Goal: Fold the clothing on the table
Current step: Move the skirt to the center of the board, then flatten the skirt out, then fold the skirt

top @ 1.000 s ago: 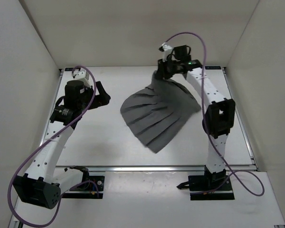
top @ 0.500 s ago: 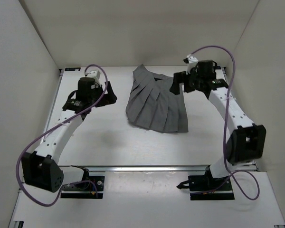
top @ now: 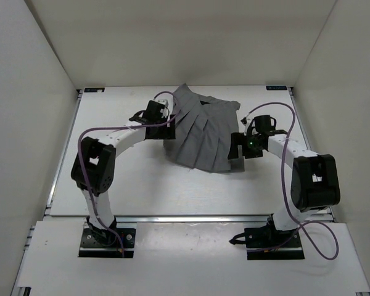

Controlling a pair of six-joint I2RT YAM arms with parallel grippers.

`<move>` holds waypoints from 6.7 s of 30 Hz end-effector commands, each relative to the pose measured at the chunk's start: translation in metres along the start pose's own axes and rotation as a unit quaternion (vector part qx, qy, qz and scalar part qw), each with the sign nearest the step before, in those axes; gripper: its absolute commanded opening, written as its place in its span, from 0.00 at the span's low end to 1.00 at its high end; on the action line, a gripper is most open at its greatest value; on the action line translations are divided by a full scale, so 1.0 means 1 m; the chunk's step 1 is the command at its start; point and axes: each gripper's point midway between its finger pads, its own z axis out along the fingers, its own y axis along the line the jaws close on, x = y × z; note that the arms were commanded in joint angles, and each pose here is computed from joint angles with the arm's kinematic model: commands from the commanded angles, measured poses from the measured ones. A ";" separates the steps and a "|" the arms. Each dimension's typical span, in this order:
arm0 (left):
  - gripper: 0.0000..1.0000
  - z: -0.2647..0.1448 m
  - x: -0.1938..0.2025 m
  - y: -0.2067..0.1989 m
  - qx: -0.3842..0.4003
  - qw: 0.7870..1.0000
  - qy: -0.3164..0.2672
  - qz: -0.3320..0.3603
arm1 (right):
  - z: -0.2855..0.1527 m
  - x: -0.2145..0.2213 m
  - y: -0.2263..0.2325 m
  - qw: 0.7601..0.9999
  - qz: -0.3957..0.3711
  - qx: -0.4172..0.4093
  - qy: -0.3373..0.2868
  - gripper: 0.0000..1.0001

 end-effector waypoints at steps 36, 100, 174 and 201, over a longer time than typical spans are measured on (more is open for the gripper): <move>0.00 -0.037 0.113 -0.010 -0.004 0.996 0.090 -0.013 | 0.021 0.022 0.004 0.999 0.042 -0.016 0.011 0.00; 0.87 0.019 -0.081 0.084 0.083 0.990 -0.083 -0.082 | 0.125 -0.166 0.042 0.998 -0.024 -0.060 0.012 0.70; 0.00 -0.109 0.075 0.081 -0.064 0.990 -0.079 -0.103 | -0.015 -0.093 0.066 0.985 -0.078 -0.110 -0.113 0.00; 0.12 -0.149 0.005 0.027 0.019 0.979 -0.164 -0.120 | -0.013 -0.083 0.017 0.989 -0.089 -0.076 -0.087 0.92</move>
